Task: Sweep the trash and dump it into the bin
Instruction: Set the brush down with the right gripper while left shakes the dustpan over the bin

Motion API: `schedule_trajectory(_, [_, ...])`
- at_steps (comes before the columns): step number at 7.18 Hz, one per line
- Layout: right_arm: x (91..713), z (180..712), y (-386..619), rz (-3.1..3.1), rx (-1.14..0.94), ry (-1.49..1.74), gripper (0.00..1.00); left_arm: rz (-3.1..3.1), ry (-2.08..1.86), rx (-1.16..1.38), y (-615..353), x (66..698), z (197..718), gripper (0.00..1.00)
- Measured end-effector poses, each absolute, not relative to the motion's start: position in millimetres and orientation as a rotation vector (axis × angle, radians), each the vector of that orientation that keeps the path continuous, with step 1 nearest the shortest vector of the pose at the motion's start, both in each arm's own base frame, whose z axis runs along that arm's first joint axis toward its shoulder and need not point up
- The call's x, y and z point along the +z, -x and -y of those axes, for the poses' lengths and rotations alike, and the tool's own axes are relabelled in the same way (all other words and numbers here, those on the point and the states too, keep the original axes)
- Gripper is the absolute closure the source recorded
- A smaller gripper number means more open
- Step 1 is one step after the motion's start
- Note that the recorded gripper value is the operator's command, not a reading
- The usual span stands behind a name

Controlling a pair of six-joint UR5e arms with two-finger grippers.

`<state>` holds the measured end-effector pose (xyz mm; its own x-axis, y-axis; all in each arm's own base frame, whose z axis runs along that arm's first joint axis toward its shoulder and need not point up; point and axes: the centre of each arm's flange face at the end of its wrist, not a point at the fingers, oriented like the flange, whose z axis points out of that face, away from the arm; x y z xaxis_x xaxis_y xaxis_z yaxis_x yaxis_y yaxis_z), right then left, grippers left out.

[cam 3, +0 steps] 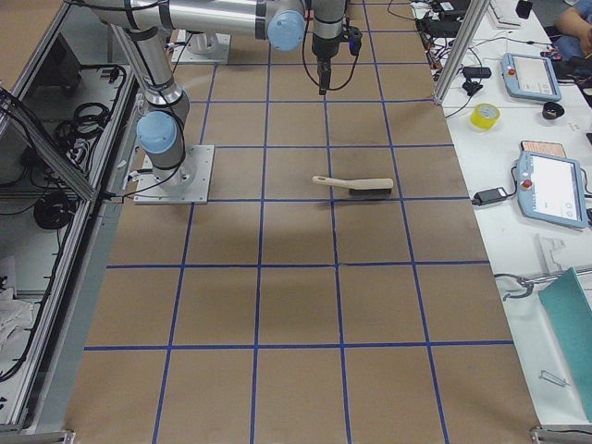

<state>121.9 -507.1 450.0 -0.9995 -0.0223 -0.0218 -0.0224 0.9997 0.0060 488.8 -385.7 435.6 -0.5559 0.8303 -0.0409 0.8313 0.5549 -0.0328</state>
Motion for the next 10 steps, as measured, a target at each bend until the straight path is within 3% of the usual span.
schedule_trajectory(4, [457,499,-121,-3.134,0.038,0.036,0.00,-2.252,-1.558,0.922,-410,471,473,1.00])
schedule_trajectory(10, [460,493,-122,-3.128,0.022,0.035,0.00,-1.945,-1.378,1.049,-332,477,520,1.00])
